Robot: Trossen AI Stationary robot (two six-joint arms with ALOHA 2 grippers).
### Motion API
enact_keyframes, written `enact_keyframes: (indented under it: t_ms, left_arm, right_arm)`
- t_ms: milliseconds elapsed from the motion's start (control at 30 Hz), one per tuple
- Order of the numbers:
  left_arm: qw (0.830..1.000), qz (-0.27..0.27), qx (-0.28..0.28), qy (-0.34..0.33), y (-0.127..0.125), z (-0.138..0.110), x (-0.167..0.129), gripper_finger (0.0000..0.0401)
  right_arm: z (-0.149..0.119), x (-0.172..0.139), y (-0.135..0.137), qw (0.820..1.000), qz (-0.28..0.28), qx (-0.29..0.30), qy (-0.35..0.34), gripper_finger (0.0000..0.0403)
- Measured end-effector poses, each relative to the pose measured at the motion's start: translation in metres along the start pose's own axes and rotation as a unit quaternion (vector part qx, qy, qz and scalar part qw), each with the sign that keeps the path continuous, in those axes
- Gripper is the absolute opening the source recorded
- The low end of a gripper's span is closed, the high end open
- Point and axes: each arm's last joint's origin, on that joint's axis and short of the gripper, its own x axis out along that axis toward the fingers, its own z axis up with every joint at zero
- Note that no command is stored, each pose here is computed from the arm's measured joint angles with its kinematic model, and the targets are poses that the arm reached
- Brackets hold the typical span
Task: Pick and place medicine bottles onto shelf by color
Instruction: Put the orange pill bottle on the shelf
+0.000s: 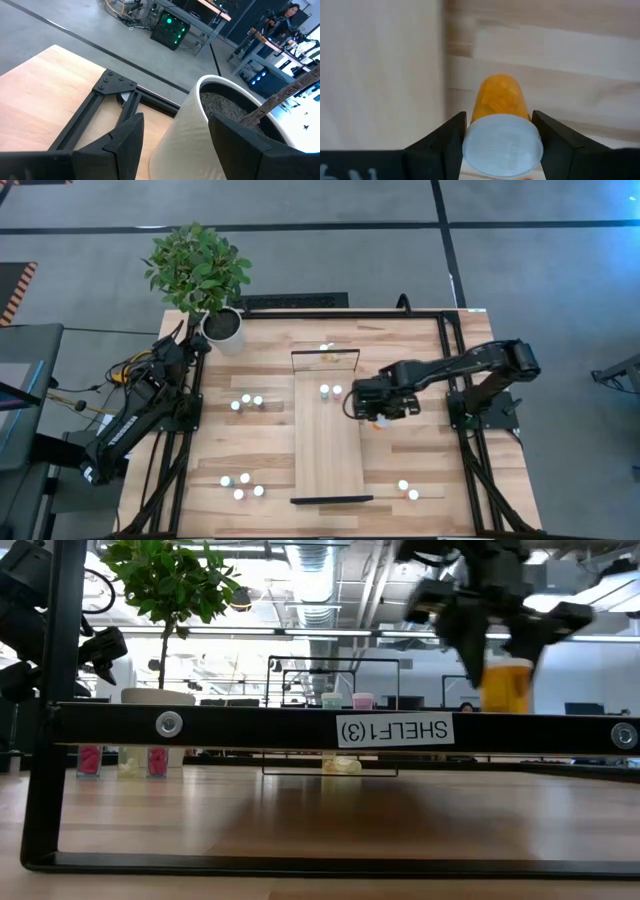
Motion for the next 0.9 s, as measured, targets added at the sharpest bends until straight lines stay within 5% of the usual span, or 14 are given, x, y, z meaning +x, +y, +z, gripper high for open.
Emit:
enact_keyframes:
  t_ms: [533,900]
  left_arm:
    - [1.0,-0.003,0.0,0.003,0.0,0.0,0.0,0.021]
    - [1.0,-0.004,0.0,0.003,0.0,0.0,0.0,0.021]
  right_arm:
    - [0.021,-0.002,0.071,0.998,-0.016,-0.067,0.0,0.0218]
    - [0.031,0.002,0.085,0.997,-0.009,-0.081,-0.002,0.0218]
